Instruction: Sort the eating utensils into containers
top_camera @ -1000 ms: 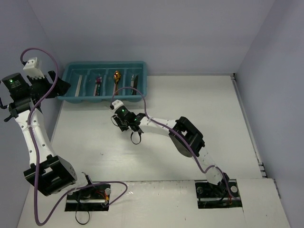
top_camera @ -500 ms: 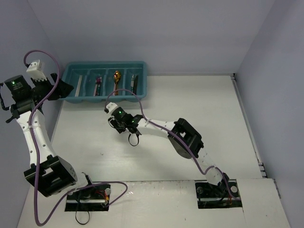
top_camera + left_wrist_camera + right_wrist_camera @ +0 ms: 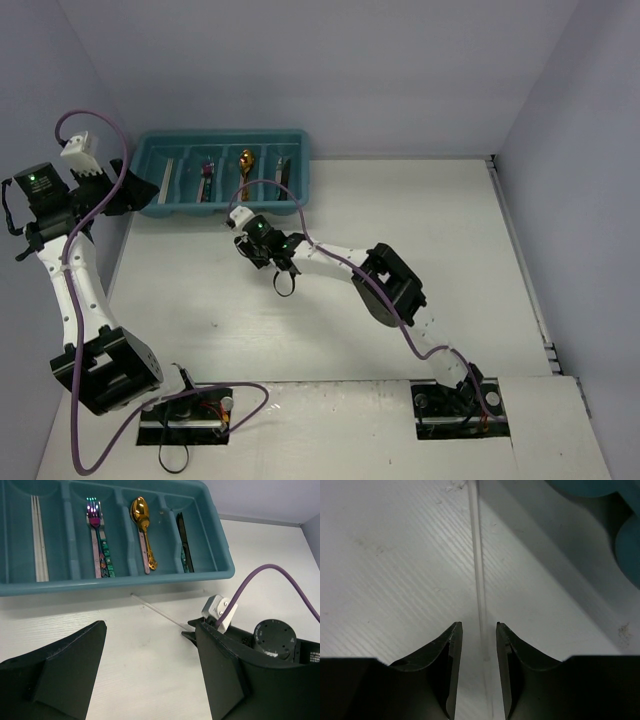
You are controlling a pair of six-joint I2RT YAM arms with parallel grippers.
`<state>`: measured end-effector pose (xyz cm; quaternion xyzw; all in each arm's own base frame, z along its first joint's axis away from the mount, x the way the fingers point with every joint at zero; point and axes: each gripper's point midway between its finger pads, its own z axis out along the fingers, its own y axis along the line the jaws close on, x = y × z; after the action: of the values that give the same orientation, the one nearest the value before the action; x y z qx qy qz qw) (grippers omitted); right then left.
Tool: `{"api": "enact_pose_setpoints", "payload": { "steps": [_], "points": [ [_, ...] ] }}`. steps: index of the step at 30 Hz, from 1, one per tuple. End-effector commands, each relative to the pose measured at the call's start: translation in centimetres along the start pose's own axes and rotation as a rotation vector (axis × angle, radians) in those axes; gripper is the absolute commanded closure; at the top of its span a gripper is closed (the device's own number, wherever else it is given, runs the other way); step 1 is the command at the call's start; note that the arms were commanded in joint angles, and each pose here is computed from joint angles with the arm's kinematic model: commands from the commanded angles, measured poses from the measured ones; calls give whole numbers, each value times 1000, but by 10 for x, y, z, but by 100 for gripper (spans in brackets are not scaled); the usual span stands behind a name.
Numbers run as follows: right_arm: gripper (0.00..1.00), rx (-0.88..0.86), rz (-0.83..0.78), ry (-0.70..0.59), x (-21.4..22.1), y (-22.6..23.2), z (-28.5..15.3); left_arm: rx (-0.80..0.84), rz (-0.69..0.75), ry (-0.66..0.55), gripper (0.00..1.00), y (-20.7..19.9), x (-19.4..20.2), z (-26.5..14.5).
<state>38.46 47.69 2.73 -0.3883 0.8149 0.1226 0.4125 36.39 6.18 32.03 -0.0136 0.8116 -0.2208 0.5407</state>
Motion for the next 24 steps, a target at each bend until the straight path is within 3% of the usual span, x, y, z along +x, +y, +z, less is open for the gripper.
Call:
{"api": "enact_pose_setpoints", "payload": {
  "steps": [1, 7, 10, 24],
  "points": [
    [69, 24, -4, -137, -53, -15, -9, 34, 36, -45, 31, -12, -12, -6],
    [70, 20, 7, -132, -49, -28, -1, 32, 25, -42, 31, -11, -12, -5],
    [74, -17, -8, -124, -44, -22, 3, 32, 23, -43, 31, -11, -13, -5],
    [75, -90, -47, -55, -14, -9, 11, 30, 13, -28, 30, -11, -11, -5]
  ]
}}
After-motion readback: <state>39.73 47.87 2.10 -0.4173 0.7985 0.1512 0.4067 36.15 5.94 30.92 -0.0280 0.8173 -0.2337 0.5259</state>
